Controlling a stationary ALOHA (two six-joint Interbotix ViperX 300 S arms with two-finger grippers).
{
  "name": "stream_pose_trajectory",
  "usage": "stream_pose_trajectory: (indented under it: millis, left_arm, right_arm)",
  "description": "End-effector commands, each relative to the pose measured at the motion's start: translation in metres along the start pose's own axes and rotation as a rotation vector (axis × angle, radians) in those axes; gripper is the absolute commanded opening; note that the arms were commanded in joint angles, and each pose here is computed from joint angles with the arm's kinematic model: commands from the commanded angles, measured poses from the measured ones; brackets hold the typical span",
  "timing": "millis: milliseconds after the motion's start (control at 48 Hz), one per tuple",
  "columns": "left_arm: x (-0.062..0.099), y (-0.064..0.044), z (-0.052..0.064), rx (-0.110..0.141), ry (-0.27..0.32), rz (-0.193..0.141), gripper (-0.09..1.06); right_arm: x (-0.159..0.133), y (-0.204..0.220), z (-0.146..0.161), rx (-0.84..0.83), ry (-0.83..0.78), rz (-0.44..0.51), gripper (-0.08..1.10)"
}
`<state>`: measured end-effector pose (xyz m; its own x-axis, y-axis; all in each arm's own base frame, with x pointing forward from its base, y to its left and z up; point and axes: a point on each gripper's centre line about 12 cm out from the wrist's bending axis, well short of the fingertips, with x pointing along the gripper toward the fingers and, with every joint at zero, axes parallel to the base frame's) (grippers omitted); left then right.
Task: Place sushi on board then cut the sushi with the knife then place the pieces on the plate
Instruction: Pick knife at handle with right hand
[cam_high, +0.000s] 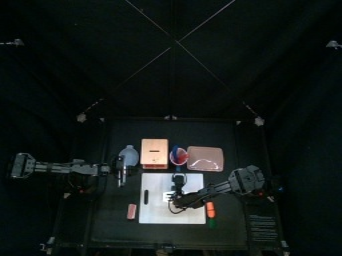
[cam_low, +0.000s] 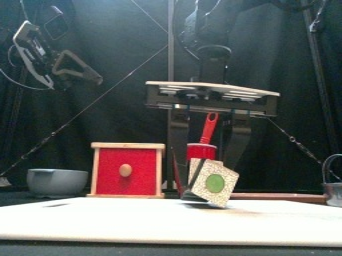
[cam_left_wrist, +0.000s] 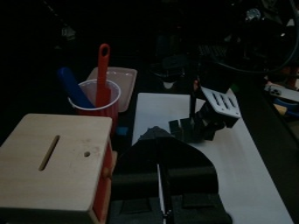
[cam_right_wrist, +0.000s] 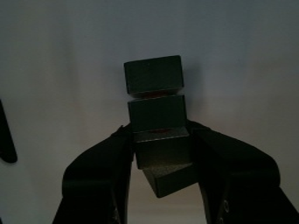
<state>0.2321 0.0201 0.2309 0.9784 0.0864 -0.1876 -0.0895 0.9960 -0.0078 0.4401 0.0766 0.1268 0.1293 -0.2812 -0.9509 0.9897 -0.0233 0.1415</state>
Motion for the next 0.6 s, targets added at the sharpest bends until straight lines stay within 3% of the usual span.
stream_pose_trajectory:
  millis: [21, 396, 604]
  left_arm:
    - [0.0016, 0.0006, 0.0063, 0.002, -0.017, 0.002, -0.02]
    - [0.0013, 0.0031, 0.0045, 0.002, -0.009, 0.013, -0.02]
    - [0.0012, 0.0056, 0.0012, 0.0, 0.018, 0.023, -0.02]
  right_arm:
    - [-0.0182, 0.011, 0.0002, 0.024, 0.022, 0.041, 0.65]
    - [-0.0155, 0.0116, -0.008, 0.01, 0.023, 0.038, 0.88]
    - [-0.0188, 0.0126, -0.0084, 0.017, 0.034, 0.038, 0.9]
